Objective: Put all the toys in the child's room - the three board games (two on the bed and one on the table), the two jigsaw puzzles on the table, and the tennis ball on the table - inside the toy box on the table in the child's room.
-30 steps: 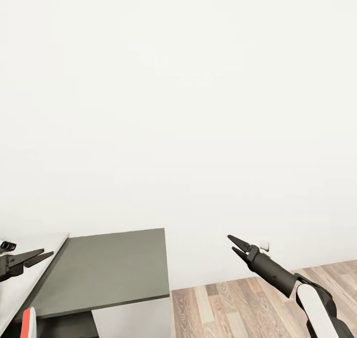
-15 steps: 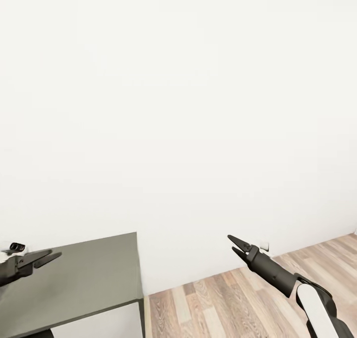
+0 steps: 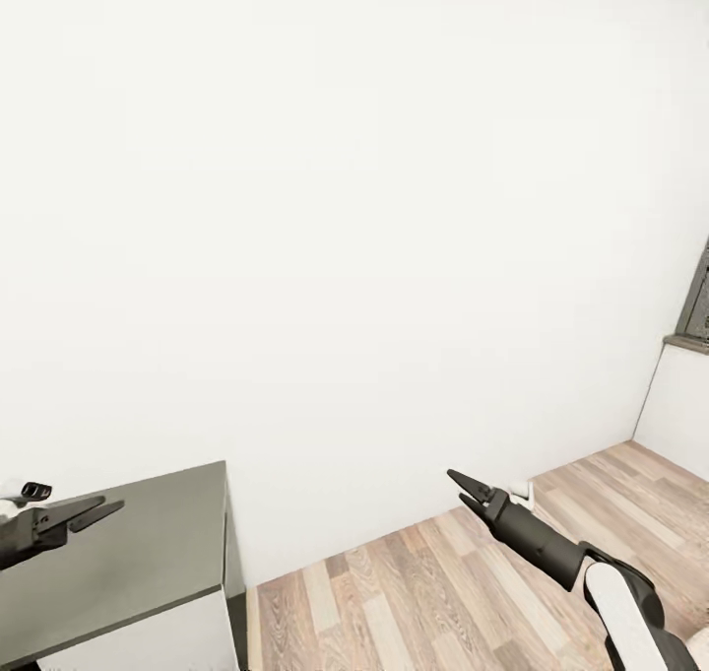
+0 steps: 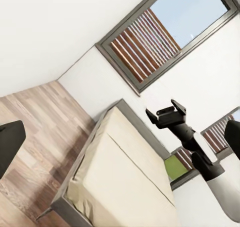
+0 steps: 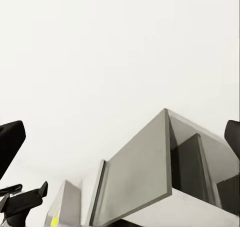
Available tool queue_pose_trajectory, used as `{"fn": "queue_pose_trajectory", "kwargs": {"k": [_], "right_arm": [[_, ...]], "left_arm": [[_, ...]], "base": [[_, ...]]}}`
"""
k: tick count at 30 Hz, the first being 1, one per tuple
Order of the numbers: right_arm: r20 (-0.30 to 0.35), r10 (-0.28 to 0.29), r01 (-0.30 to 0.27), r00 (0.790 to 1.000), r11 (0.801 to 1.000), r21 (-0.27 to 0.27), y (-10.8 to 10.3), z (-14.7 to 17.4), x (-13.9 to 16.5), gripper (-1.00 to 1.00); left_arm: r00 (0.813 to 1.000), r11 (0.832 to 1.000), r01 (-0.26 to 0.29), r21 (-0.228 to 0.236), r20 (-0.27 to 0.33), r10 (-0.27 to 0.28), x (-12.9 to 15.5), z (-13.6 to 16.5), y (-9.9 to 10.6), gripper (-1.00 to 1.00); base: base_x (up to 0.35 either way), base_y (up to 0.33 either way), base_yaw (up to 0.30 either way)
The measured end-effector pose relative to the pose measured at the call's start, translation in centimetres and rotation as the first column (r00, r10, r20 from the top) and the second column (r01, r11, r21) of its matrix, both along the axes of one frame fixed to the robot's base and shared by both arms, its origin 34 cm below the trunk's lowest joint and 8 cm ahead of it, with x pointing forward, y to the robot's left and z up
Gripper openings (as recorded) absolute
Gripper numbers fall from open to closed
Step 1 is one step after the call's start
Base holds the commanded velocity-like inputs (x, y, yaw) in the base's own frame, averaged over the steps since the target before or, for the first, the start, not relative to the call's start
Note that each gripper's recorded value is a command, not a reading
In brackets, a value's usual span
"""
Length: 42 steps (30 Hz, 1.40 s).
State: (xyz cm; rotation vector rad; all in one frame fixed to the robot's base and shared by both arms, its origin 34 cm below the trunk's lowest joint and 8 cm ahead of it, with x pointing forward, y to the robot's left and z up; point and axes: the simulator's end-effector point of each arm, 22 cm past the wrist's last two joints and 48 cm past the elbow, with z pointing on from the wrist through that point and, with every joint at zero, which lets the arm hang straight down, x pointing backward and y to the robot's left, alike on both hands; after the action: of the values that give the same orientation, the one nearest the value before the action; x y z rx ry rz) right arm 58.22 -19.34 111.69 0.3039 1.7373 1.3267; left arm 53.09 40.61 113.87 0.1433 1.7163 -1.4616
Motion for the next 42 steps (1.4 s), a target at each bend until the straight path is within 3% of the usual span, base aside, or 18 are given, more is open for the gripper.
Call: {"fn": "queue_pose_trajectory", "kwargs": {"k": [12,32,42], "right_arm": [[-0.028,-0.008,0.007,1.000,0.999,-0.048,-0.1,-1.2,0.1,1.00],[-0.039,-0.007,0.005,0.999,0.999,-0.051,-0.1,-1.7,0.2,1.00],[-0.041,-0.009,0.007,0.999,0.999,-0.051,-0.1,-1.8,0.3,1.00]], "left_arm": [[1.000,1.000,0.013,0.006,0.004,-0.013,0.0,-0.5,-0.8,1.00],[1.000,1.000,0.016,0.007,-0.006,-0.016,0.1,-1.0,-0.9,1.00],[1.000,1.000,0.018,0.005,-0.008,-0.018,0.1,-1.1,-1.1,1.00]], "base": [[-0.250,-0.107,0.117],[-0.087,-0.135,0.257],[-0.019,-0.036,0.065]]}}
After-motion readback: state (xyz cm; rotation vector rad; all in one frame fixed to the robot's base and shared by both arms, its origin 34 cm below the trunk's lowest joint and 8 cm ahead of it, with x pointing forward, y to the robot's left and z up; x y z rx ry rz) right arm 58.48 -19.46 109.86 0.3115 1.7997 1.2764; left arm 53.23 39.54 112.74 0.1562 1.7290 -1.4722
